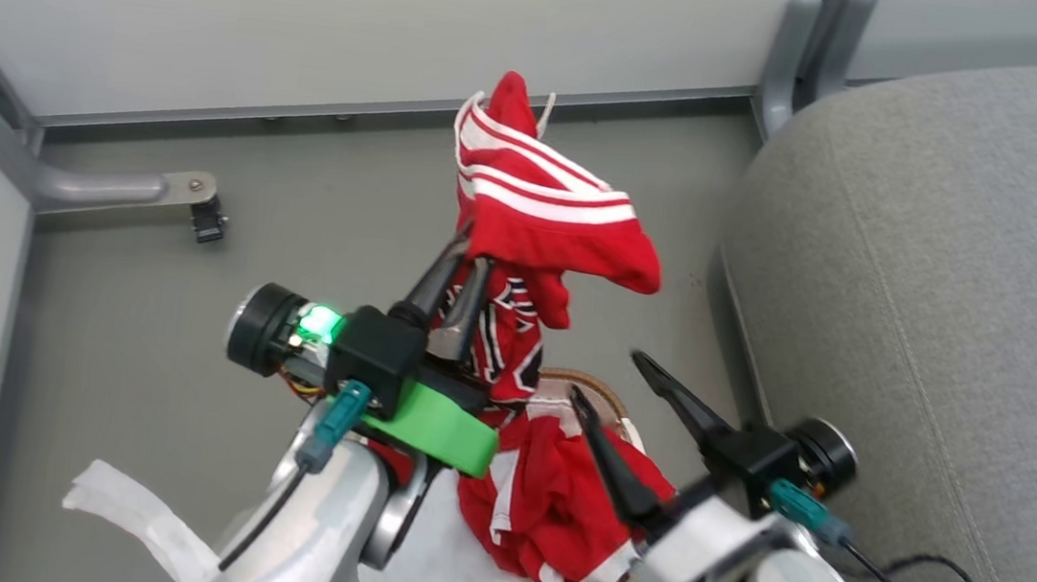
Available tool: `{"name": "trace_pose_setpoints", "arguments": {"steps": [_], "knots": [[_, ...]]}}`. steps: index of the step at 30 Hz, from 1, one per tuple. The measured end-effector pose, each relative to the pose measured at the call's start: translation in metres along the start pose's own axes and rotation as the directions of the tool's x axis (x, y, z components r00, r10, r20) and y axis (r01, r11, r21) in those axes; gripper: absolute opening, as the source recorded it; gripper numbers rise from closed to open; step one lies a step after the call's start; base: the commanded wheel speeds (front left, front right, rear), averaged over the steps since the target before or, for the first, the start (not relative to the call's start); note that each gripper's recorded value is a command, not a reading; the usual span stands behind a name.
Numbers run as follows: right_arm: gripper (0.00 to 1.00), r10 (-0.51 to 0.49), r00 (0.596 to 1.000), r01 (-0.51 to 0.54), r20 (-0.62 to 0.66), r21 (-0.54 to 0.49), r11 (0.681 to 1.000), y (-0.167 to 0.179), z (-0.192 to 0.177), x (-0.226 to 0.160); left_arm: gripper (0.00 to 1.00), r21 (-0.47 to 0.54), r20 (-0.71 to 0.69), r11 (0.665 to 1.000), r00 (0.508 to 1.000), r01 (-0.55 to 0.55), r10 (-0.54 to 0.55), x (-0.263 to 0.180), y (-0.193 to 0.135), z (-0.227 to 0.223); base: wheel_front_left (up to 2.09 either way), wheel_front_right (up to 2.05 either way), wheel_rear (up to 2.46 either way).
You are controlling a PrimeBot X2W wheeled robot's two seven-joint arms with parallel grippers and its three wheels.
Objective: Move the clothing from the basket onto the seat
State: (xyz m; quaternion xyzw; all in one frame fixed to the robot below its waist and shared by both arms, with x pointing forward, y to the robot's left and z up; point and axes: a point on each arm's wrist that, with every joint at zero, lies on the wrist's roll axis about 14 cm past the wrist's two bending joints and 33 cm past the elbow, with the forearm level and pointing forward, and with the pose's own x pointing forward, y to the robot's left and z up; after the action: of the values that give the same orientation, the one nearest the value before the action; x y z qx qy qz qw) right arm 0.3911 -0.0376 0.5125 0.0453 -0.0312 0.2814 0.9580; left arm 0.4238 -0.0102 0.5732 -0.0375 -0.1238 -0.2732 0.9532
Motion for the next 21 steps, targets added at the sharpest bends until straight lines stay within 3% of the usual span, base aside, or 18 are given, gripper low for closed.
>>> {"name": "trace_pose_setpoints", "arguments": {"steps": [5,10,11,12,13,18,21], "knots": [[1.0,0.135,0.988,-0.135,0.078,-0.017,0.991,0.037,0.029,0.037,0.0,-0.021,0.022,0.999,0.999,0.036,-0.036,-0.008,-0.016,0.011,0.0,0.0,0.0],[1.0,0.198,0.979,-0.198,0.049,-0.014,0.98,0.057,0.024,0.061,0.0,-0.059,0.023,0.996,0.998,0.06,-0.058,-0.016,-0.031,0.016,0.0,0.0,0.0],[0.89,0.197,0.979,-0.197,0.045,0.002,0.98,0.057,0.023,0.064,0.0,-0.063,0.023,0.996,0.998,0.06,-0.058,-0.018,-0.033,0.017,0.0,0.0,0.0],[0.08,0.203,0.978,-0.204,0.039,0.005,0.979,0.059,0.021,0.066,0.0,-0.069,0.022,0.996,0.998,0.056,-0.054,-0.019,-0.033,0.017,0.0,0.0,0.0],[0.0,0.213,0.976,-0.213,0.039,0.006,0.977,0.062,0.022,0.069,0.0,-0.067,0.017,0.997,0.999,0.049,-0.047,-0.02,-0.032,0.016,0.0,0.0,0.0],[0.0,0.193,0.978,-0.196,0.079,0.04,0.98,0.059,0.034,0.074,0.0,-0.062,-0.007,0.998,1.0,0.011,-0.012,-0.023,-0.025,0.01,0.0,0.0,0.0],[0.0,0.137,0.986,-0.143,0.089,0.058,0.988,0.044,0.034,0.066,0.63,-0.043,-0.012,0.999,1.0,0.008,-0.008,-0.021,-0.024,0.007,0.0,0.0,0.0]]}}
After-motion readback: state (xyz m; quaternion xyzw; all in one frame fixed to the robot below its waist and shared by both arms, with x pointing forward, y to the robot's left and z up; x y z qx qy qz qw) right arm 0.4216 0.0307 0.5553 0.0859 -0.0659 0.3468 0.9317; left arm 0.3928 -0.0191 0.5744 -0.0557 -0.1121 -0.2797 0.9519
